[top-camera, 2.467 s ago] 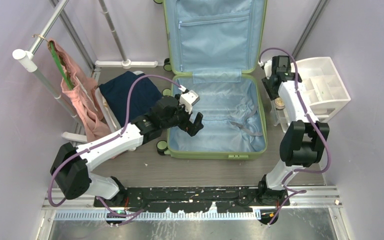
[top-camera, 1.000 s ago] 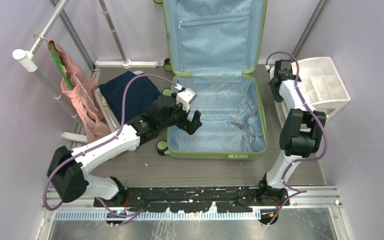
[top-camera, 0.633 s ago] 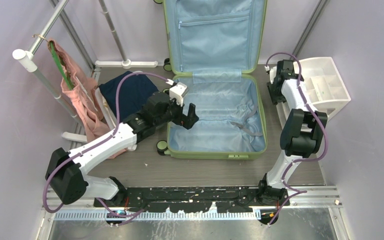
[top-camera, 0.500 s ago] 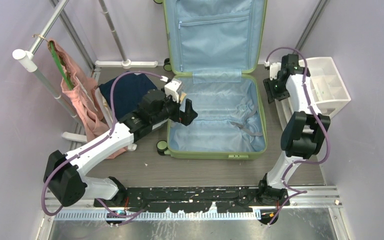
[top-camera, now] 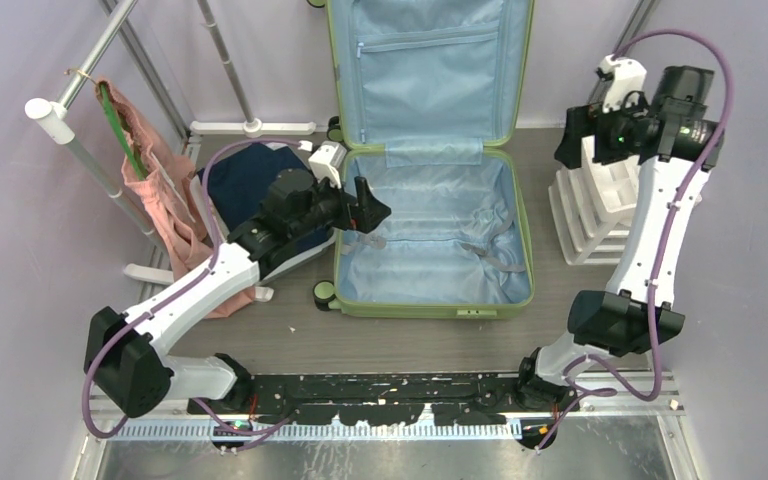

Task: Open, take out, and arrange the luggage
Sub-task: Close the drawer of the storage box, then pick up the storage box at the center of the board.

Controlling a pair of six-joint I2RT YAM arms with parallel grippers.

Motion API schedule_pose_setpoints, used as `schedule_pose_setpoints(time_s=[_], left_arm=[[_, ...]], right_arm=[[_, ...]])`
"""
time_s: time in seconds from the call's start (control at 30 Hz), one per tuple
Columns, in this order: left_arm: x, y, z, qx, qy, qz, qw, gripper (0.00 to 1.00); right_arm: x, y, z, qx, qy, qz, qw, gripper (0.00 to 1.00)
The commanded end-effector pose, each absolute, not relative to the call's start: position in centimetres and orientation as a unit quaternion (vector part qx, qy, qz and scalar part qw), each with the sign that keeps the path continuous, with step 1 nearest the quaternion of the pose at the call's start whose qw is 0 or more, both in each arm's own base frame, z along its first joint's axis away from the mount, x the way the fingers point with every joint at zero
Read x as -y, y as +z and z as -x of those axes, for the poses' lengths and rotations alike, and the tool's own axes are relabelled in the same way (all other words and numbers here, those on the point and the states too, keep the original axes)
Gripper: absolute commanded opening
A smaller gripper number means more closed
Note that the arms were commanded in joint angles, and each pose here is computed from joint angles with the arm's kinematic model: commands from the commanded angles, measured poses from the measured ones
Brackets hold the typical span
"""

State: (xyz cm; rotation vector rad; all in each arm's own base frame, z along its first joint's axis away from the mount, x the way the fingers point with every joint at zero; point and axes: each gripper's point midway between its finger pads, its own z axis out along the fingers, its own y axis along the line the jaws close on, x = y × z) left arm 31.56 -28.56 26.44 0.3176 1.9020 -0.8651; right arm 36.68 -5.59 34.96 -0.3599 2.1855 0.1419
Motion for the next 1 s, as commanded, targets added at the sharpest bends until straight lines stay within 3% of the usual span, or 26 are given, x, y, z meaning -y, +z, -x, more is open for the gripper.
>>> schedule_pose_setpoints(time_s=[0.0, 0.1, 0.37, 0.57, 0.97], left_arm=[[27.9, 31.9, -31.5, -0.738, -0.385, -0.113, 0.543, 0.95], [27.2, 31.6, -31.3, -0.739, -0.378, -0.109, 0.547, 0.95], [25.1, 30.8, -31.3, -0.742, -0.343, -0.118, 0.564, 0.94], [24.8, 30.2, -31.8, -0.746, -0.332, -0.128, 0.563, 0.94], [25.2, 30.1, -32.5, -0.744, -0.343, -0.131, 0.558, 0.94]], right_arm=[[7.5, 34.9, -36.2, -0.895, 0.074, 0.115, 0.425, 1.00], [8.9, 33.9, -36.4, -0.910, 0.060, 0.103, 0.398, 0.94], [11.3, 30.9, -37.4, -0.935, 0.034, 0.070, 0.345, 0.67], [12.6, 28.9, -38.3, -0.948, 0.025, 0.045, 0.313, 0.59], [14.1, 25.6, -38.8, -0.962, 0.010, 0.028, 0.272, 0.54]])
